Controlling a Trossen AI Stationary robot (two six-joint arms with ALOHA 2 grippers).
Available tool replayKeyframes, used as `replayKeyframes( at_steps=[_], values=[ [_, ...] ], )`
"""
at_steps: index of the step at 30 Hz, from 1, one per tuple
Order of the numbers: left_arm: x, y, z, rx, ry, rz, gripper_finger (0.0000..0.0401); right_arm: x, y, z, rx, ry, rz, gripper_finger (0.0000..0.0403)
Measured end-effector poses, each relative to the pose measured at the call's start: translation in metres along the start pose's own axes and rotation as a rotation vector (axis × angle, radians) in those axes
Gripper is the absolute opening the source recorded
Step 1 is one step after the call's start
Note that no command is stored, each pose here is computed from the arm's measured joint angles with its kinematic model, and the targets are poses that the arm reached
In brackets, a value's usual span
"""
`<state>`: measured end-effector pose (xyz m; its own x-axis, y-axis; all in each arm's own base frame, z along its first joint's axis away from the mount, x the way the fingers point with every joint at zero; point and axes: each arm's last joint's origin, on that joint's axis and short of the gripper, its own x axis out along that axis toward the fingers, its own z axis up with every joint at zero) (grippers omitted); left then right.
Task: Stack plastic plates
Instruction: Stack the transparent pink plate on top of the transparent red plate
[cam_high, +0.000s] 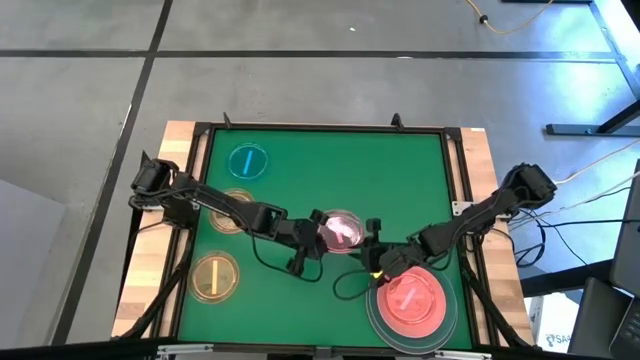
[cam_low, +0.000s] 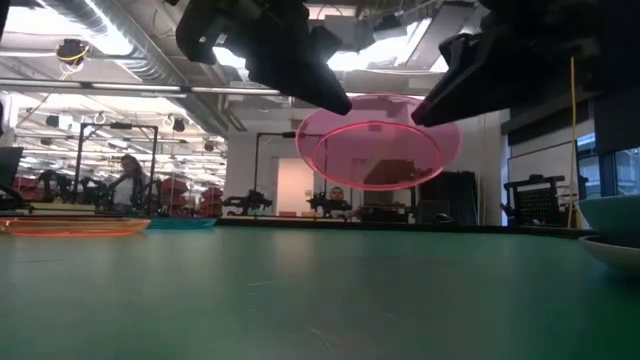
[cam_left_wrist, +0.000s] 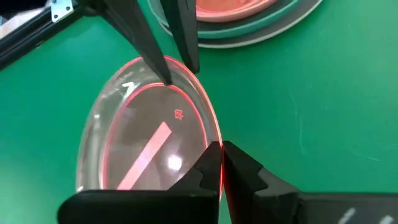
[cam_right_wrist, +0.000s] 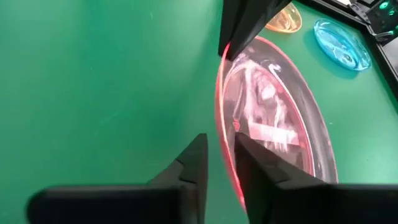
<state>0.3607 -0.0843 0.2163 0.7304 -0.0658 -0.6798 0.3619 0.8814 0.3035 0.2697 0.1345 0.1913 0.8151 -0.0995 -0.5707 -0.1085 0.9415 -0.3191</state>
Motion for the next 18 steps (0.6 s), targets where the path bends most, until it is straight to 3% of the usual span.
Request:
replayKeyframes(
  at_steps=[7,11,18],
  values=[
    [0.0,0.0,0.001,-0.002,-0.003,0.004,0.0004,0.0,0.001,0.002,-0.034,0.001,0.006,0.0007],
    [-0.001,0.0,0.001,-0.008,-0.01,0.007,0.0016,0.0,0.001,0.004,-0.032,-0.006,0.004,0.0009],
    [-0.015,0.001,0.004,-0.033,0.002,0.027,0.0078,-0.004,0.001,0.016,-0.021,-0.005,-0.007,0.0002]
  ],
)
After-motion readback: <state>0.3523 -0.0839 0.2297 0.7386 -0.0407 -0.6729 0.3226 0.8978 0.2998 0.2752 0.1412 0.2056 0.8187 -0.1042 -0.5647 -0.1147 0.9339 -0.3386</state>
